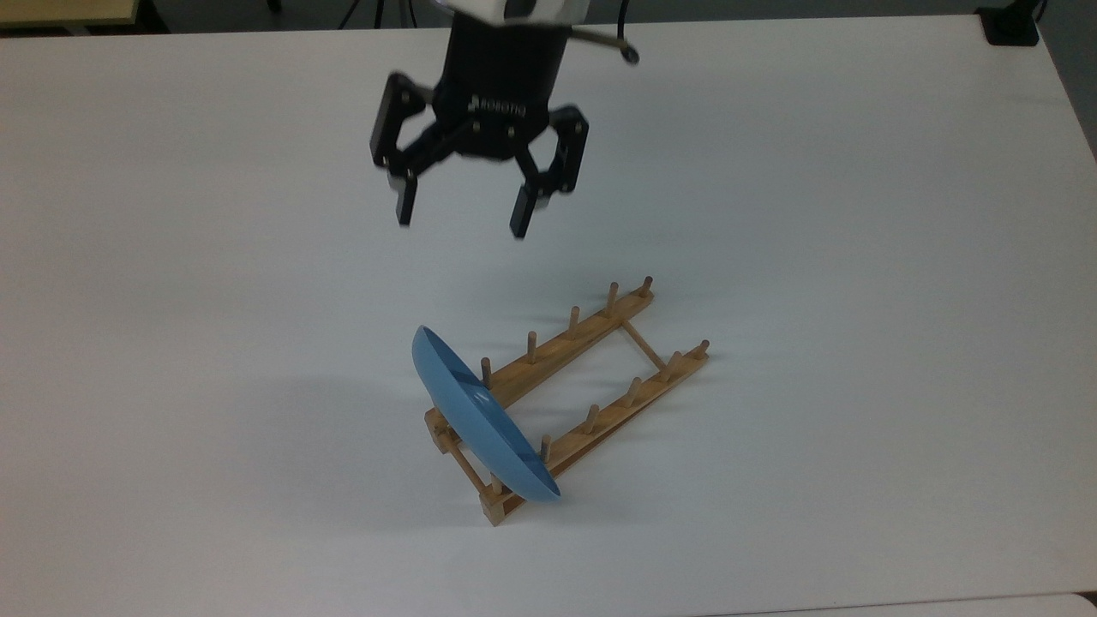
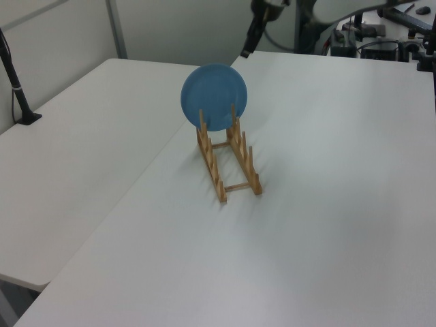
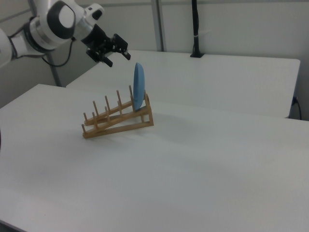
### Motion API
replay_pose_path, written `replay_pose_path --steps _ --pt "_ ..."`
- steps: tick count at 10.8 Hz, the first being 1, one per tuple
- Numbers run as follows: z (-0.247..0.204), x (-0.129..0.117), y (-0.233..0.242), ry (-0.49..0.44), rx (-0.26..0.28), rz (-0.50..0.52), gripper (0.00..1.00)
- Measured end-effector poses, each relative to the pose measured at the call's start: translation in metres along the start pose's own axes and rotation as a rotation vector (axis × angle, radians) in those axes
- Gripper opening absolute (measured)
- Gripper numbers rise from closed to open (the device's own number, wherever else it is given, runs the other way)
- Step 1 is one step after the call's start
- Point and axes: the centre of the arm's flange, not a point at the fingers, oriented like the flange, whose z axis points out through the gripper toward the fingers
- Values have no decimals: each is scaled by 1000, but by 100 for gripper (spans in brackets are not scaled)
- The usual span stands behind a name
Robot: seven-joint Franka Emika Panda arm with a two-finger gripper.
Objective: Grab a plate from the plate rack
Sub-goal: 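Move the open gripper down toward the rim of the blue plate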
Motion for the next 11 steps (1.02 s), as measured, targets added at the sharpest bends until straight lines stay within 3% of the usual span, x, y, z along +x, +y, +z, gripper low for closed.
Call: replay_pose_path --steps 5,8,11 --pt "66 19 -5 16 -87 -39 88" --pt "74 24 -7 35 -122 -71 69" --pt "88 22 -15 32 -138 -99 63"
